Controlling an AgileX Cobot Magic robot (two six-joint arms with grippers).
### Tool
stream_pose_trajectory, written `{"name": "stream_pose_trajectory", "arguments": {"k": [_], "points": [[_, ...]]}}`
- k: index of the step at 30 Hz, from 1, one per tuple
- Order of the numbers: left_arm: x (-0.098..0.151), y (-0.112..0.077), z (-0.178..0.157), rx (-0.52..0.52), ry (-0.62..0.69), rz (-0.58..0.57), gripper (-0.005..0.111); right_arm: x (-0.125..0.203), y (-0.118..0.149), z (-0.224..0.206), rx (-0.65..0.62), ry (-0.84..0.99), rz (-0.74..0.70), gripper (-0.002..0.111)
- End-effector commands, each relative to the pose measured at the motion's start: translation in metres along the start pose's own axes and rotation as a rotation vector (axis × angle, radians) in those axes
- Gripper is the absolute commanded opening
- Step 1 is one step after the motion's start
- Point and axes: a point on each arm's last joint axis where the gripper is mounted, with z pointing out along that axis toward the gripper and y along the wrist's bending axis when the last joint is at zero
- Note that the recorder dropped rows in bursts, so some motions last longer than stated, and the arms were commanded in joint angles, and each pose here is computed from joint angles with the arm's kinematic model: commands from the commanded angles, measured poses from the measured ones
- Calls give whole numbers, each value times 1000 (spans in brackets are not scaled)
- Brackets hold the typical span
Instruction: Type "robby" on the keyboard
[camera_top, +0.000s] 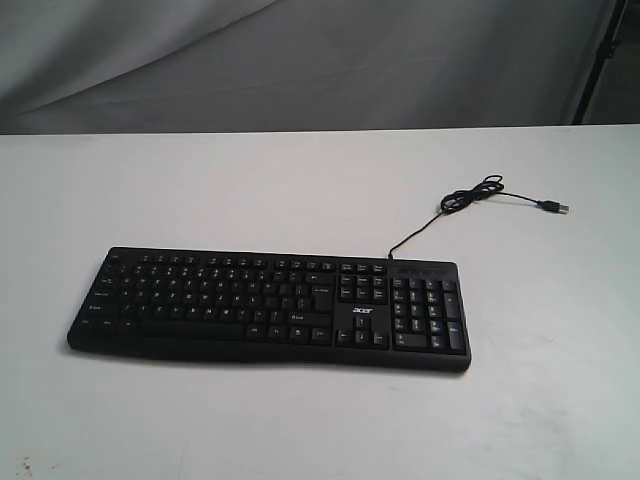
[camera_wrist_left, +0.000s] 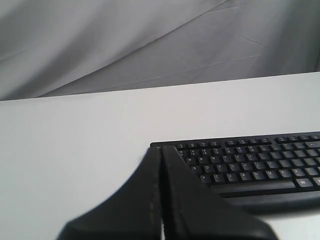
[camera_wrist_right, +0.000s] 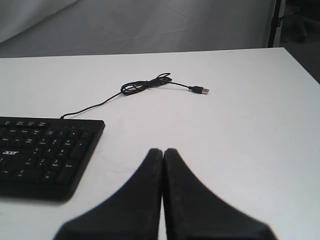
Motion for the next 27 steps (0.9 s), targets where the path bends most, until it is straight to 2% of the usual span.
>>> {"name": "stream_pose_trajectory", "arguments": {"k": [1, 6, 14, 23, 27], "points": [[1, 0, 0, 5, -5, 3, 0, -1, 0, 0, 4, -22, -17, 0], [1, 0, 0, 5, -5, 3, 0, -12, 0, -1, 4, -141, -20, 0], [1, 0, 0, 5, -5, 3, 0, -41, 0, -10, 0, -480, -20, 0], [1, 0, 0, 5, -5, 3, 0, -44, 0, -12, 0, -519, -20, 0], [1, 0, 0, 5, -5, 3, 0, -54, 0, -19, -17, -655, 53, 0]]}}
